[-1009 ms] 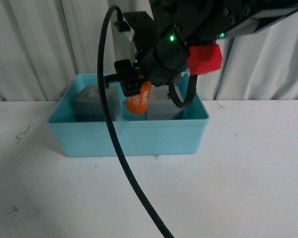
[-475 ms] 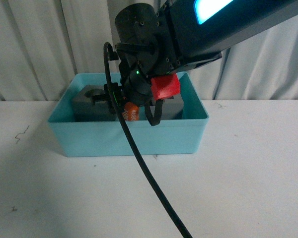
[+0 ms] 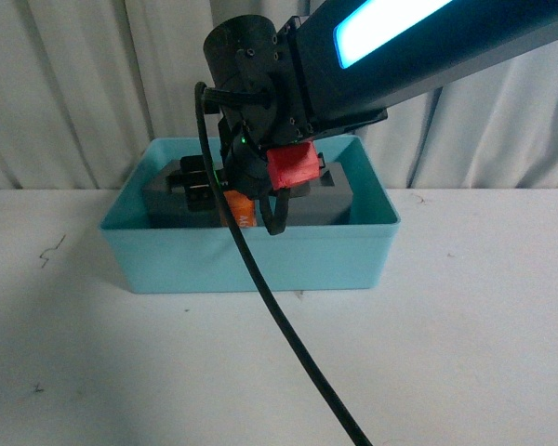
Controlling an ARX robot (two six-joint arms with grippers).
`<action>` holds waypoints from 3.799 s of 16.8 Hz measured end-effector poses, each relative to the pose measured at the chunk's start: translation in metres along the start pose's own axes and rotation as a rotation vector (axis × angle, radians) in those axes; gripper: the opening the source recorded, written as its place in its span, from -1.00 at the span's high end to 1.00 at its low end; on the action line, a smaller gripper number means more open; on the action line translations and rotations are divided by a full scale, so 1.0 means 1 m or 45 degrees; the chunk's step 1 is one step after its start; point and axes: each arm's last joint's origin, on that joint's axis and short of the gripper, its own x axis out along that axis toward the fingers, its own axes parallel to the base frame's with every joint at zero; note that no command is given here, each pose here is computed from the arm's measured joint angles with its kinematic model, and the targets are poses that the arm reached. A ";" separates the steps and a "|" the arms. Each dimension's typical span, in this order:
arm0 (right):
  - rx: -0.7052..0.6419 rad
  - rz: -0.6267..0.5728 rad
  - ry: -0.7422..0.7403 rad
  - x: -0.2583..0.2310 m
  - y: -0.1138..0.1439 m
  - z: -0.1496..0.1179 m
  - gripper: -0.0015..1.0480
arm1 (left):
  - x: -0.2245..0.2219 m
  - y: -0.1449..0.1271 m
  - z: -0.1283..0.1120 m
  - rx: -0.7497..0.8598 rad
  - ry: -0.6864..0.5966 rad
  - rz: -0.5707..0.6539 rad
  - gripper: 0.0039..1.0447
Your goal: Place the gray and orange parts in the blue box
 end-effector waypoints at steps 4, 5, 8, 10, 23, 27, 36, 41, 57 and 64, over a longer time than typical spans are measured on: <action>0.017 0.015 -0.081 -0.001 0.001 0.005 -0.90 | 0.000 0.000 0.000 0.000 0.000 0.000 -0.88; 0.013 0.059 -0.193 -0.021 0.001 0.013 -0.87 | 0.000 0.000 0.000 0.000 0.000 0.000 -0.88; 0.007 0.053 -0.392 -0.075 -0.008 0.040 -0.87 | 0.000 0.000 0.000 0.000 0.000 0.000 -0.88; 0.007 0.023 -0.575 -0.136 -0.025 0.060 -0.87 | 0.000 0.000 0.000 0.000 0.000 0.000 -0.88; 0.174 -0.493 -0.843 -0.360 -0.115 -0.184 -0.23 | 0.000 0.000 0.000 0.000 0.000 0.001 -0.88; 0.110 -0.515 -0.898 -0.371 -0.122 -0.204 0.67 | 0.000 0.000 0.000 0.000 0.000 0.000 -0.88; 0.094 -0.518 -0.916 -0.382 -0.128 -0.242 0.96 | 0.000 0.000 0.000 0.000 0.000 0.000 -0.88; 0.094 -0.518 -0.917 -0.385 -0.126 -0.246 0.97 | 0.000 0.000 0.000 0.000 0.000 0.000 -0.88; 0.094 -0.517 -0.907 -0.393 -0.121 -0.257 -0.25 | 0.000 0.000 0.000 0.000 0.000 0.000 -0.88; 0.094 -0.517 -0.907 -0.393 -0.121 -0.257 -0.87 | 0.000 0.000 0.000 0.000 0.000 0.000 -0.88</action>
